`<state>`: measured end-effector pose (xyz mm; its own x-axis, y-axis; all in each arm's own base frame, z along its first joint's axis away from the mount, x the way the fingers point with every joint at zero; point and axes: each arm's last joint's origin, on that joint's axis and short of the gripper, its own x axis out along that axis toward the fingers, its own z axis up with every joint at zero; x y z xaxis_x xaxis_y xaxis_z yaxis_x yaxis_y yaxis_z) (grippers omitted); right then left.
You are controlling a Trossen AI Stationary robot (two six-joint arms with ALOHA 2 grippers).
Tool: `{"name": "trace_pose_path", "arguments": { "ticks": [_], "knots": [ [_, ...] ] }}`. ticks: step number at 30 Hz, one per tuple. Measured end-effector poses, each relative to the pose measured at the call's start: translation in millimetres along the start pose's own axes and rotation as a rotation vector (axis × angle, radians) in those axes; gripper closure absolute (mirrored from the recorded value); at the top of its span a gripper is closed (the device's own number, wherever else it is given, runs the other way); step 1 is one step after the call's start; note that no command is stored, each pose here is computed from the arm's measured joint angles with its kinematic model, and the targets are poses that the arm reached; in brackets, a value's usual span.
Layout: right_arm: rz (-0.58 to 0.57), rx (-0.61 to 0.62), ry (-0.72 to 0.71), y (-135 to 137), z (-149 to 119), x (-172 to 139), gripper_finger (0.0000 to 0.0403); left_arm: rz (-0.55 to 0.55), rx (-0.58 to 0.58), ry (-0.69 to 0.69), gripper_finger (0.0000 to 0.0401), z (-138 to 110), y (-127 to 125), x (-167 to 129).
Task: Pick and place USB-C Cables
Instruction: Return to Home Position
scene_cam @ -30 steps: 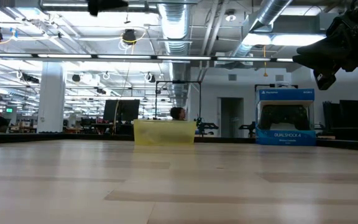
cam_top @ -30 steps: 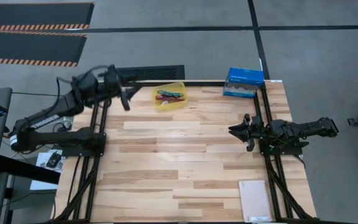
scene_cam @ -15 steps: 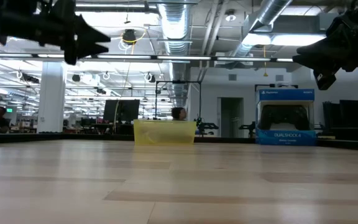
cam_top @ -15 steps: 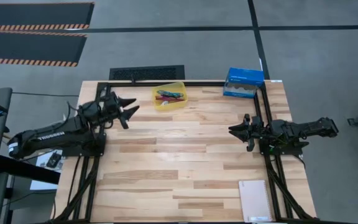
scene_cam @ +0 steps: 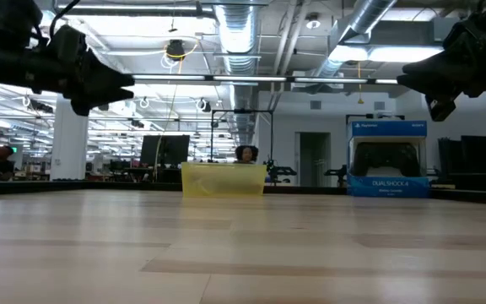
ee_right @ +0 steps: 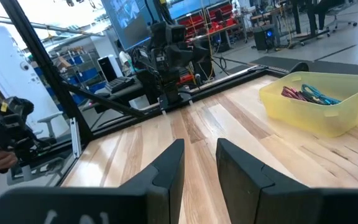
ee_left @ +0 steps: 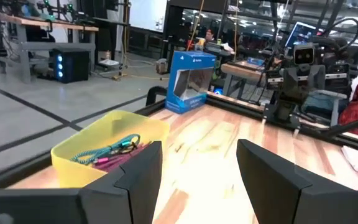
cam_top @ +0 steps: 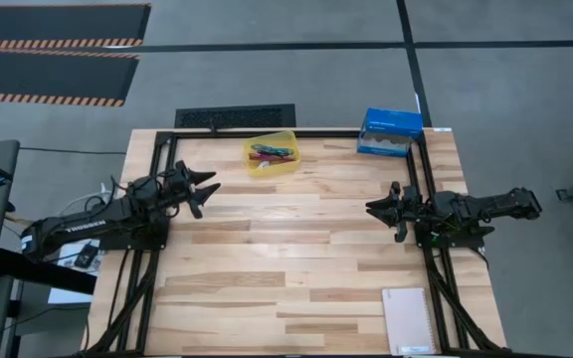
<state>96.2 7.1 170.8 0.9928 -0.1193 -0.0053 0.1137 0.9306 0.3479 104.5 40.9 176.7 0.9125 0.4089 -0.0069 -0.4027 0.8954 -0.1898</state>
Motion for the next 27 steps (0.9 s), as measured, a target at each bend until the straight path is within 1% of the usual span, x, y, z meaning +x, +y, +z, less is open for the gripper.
{"name": "trace_pose_path", "arguments": {
  "ticks": [5, 16, 20, 27],
  "knots": [
    [0.0, -0.022, 0.0, 0.0, 0.0, 0.0, 0.0284, -0.004, -0.016, -0.015, 0.0205, -6.9, 1.5, -3.2],
    [0.008, -0.026, 0.004, 0.2, -0.2, 0.0, 0.0284, 0.013, 0.003, 0.049, 0.0205, -13.7, 3.2, -5.9],
    [0.009, -0.026, 0.004, 0.2, -0.2, 0.0, 0.0284, 0.025, 0.029, 0.095, 0.0205, -18.3, 4.2, -6.1],
    [0.01, -0.025, 0.004, 0.3, -0.2, 0.0, 0.0284, 0.027, 0.035, 0.087, 0.0205, -17.7, 4.2, -6.1]
  ]
}}
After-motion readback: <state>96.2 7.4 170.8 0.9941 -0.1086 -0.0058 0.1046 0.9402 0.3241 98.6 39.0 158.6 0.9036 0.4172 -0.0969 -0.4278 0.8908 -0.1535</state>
